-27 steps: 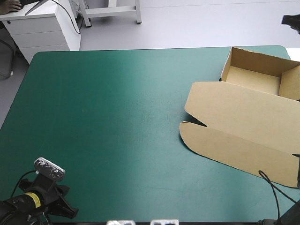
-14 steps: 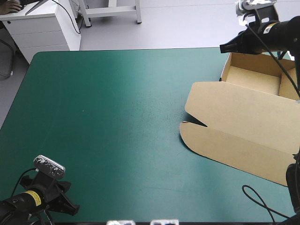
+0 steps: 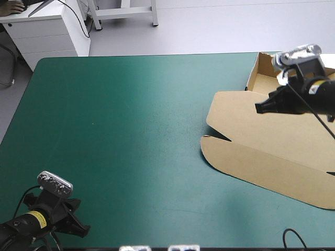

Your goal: Fold the box

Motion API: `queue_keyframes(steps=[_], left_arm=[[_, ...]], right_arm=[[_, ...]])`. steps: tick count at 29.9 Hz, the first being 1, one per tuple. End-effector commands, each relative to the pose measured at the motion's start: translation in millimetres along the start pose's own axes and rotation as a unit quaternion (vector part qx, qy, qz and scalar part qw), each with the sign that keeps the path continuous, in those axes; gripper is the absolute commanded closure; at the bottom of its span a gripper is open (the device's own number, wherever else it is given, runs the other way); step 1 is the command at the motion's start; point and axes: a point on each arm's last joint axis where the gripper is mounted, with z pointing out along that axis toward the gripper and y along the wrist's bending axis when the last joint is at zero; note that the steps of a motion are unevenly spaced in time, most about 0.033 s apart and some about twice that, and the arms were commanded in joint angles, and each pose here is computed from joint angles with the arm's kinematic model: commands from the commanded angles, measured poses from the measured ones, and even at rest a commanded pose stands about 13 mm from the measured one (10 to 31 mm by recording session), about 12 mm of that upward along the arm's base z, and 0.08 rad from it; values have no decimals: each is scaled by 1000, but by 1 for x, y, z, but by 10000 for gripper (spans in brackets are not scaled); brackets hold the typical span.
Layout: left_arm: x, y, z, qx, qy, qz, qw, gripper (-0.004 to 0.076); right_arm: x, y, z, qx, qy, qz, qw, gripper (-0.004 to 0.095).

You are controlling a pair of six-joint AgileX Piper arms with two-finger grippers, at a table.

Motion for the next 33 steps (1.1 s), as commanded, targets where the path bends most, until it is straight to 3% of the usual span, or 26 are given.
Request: queue_keyframes(steps=[1,17,33], left_arm=[[-13,1,-4,-1,-47,-1,999,731],[-15,0,-5,0,-61,0,998,731],[-15,0,-5,2,-62,-2,998,731]], right_arm=[[21,9,-25,10,-55,-9,998,922],[144,34,-43,26,-101,-6,995,922],[222,45,-13,19,-113,7,993,922]])
